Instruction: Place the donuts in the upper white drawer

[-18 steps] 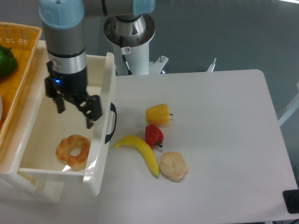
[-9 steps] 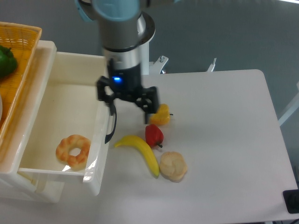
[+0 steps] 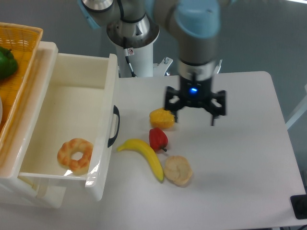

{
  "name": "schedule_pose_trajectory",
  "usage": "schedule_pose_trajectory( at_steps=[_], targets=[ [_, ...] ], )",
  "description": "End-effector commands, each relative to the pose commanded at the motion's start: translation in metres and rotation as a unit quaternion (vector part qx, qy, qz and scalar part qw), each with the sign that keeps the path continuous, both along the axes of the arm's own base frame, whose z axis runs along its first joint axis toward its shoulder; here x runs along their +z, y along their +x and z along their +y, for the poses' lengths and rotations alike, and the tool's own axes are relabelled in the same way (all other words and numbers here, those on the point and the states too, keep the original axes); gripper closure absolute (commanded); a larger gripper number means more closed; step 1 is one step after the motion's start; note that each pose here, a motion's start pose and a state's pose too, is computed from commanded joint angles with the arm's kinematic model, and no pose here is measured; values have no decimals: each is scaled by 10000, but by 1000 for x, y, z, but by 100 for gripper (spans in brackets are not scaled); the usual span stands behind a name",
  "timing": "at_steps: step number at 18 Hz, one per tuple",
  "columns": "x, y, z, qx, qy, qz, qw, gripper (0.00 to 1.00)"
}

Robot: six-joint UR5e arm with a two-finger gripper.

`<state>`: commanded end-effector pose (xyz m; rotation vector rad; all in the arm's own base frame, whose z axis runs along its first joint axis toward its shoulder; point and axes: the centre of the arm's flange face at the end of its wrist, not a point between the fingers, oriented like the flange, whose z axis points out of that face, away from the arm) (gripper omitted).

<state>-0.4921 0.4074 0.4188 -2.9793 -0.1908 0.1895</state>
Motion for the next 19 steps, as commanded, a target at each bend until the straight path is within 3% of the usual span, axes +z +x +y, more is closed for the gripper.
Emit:
schedule_pose_trajectory(
  at_steps=[5,7,12,19],
  targets=[
    [-53,-44,-28,-1293,-350,-171,9908,0],
    [-70,-55,-32,-1551,-423,-242,9867,0],
    [-115,-72,-31,-1574,-795,-237,9840,0],
    [-139,-78,-38,-1505,-826,-353,9845,0]
  ],
)
